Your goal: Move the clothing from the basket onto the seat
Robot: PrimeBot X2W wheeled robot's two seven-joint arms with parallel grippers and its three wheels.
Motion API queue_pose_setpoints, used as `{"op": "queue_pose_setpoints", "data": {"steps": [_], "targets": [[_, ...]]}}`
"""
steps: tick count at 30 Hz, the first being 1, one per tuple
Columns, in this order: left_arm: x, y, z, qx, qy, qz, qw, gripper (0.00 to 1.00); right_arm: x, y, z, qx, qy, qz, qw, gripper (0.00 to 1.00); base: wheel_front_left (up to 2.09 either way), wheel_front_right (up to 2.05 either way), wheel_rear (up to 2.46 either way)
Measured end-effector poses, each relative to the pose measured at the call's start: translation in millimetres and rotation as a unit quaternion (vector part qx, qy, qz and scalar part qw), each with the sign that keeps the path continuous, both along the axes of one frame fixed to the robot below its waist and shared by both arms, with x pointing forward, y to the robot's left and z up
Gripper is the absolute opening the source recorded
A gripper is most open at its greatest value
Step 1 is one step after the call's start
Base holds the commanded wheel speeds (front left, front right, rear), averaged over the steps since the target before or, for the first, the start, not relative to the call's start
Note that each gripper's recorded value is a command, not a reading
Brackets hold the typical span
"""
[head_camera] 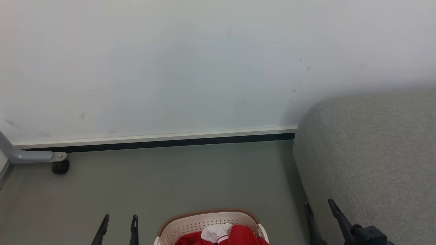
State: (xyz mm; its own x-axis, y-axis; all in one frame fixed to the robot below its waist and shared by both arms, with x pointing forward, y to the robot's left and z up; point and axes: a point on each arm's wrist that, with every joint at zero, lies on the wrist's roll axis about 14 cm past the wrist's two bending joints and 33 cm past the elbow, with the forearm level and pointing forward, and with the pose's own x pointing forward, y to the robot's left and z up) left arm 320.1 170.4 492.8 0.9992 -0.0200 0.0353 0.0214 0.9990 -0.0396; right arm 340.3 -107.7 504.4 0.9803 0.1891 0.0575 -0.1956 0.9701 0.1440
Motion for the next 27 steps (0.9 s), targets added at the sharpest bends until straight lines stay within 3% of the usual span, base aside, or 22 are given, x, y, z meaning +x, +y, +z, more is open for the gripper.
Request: {"op": "queue_pose_setpoints", "data": {"steps": [18,27], "targets": [[7,-7,-8,0.004,0.014,-0.013,1.000,1.00,5,-6,-10,-0.001,0.016,-0.008,1.000,1.00,0.00,0.00,0.00],[31,-28,-20,0.003,0.033,-0.055,0.998,1.00,30,-16,-5,-0.012,0.005,-0.017,1.000,1.00,0.00,0.00,0.00]]}}
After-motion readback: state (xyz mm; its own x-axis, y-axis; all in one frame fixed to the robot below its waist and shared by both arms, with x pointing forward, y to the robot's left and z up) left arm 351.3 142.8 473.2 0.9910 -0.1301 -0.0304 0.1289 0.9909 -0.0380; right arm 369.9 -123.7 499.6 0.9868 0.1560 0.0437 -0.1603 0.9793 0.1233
